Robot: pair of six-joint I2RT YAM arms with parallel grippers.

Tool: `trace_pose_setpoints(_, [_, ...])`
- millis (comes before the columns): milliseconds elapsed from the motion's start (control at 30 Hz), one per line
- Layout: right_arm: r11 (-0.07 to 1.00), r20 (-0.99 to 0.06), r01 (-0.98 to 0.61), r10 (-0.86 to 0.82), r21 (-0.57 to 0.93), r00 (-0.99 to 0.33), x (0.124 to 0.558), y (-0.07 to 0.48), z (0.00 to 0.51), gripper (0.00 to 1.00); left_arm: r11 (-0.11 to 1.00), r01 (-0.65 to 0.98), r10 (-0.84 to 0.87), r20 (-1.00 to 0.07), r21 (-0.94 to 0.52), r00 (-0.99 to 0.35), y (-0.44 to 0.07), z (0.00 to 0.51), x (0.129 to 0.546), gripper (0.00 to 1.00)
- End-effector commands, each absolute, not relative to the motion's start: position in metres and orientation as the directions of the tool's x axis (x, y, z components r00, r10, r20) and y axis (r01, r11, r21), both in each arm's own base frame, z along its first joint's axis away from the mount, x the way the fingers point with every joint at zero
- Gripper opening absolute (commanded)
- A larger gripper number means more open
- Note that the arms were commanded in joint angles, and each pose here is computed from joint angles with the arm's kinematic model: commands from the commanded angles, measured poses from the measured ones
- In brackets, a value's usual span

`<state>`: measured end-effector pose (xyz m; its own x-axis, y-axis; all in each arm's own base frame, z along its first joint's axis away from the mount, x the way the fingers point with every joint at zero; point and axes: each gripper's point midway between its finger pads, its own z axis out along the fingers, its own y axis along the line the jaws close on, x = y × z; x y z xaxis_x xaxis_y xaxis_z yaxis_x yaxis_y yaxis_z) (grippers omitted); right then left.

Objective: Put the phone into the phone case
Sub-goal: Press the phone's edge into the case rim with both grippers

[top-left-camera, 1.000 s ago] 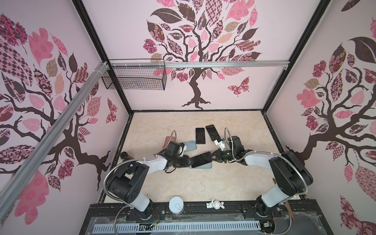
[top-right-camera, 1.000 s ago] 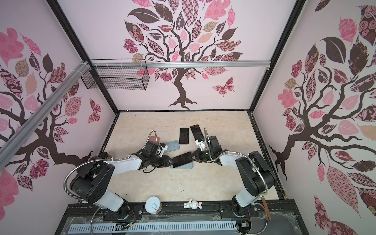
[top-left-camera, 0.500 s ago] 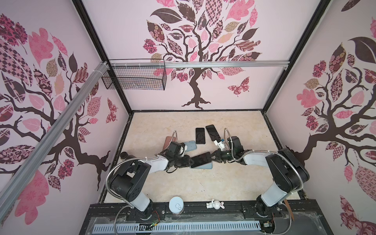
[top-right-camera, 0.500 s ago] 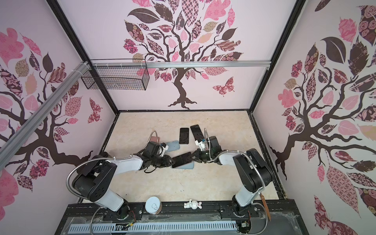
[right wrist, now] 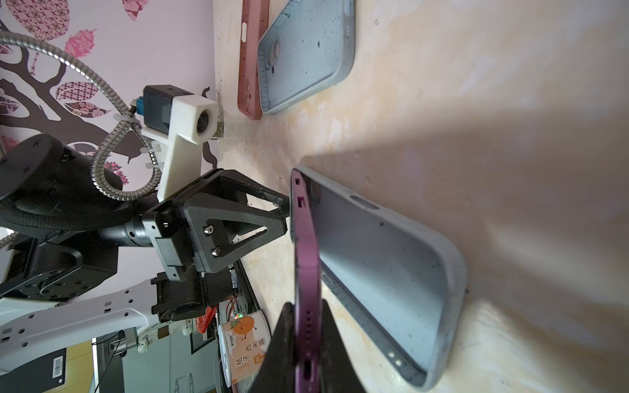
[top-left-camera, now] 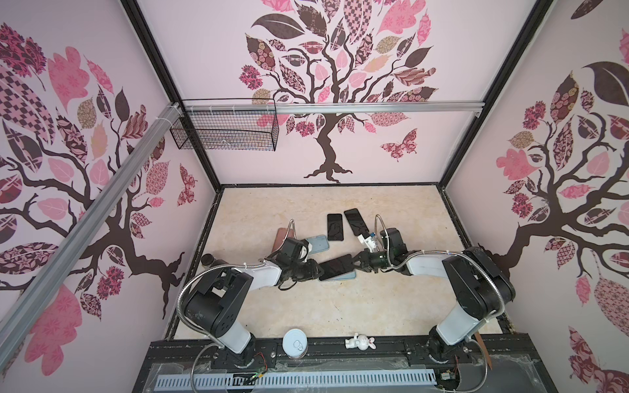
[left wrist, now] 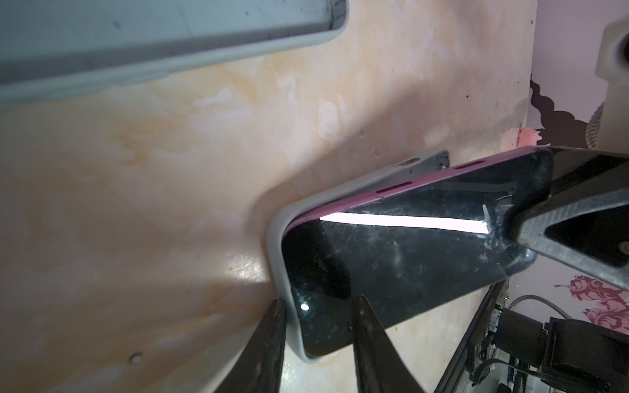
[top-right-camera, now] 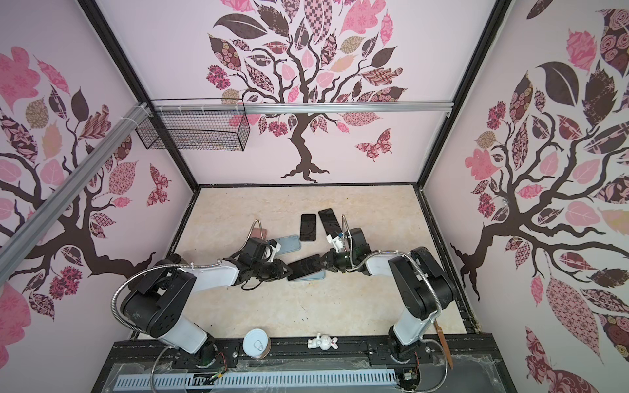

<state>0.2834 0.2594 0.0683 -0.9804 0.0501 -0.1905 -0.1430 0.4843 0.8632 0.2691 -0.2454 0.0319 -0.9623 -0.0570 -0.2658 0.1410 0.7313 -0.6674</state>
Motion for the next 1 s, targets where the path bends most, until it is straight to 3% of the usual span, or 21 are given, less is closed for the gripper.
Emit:
trace_pose_setpoints(0, [0.565,-0.16,-0.097,0.063,0.82,-0.985,0.278,0.251,0.04,0.15,0.631,0.226,-0.016,-0.303,-0.742,-0.953,-0.271,0.049,0.262,0.35])
trace_pose_setpoints(367, [0.685,-0.182,-0.102,0.046,0.721,-0.982,0.282,0.235,0.026,0.27,0.66,0.195,-0.045,-0.298,-0.726,-0.954,-0.263,0.044,0.259,0.35])
trace_pose_setpoints(600, [0.735,-0.217,-0.135,0.017,0.664,-0.976,0.286,0.237,0.029,0.42,0.664,0.194,-0.044,-0.297,-0.722,-0.954,-0.261,0.042,0.259,0.35])
trace_pose_setpoints(967, [0.818,-0.287,-0.198,-0.042,0.54,-0.957,0.291,0.238,0.046,0.51,0.745,0.155,-0.054,-0.29,-0.649,-0.955,-0.245,0.035,0.258,0.4])
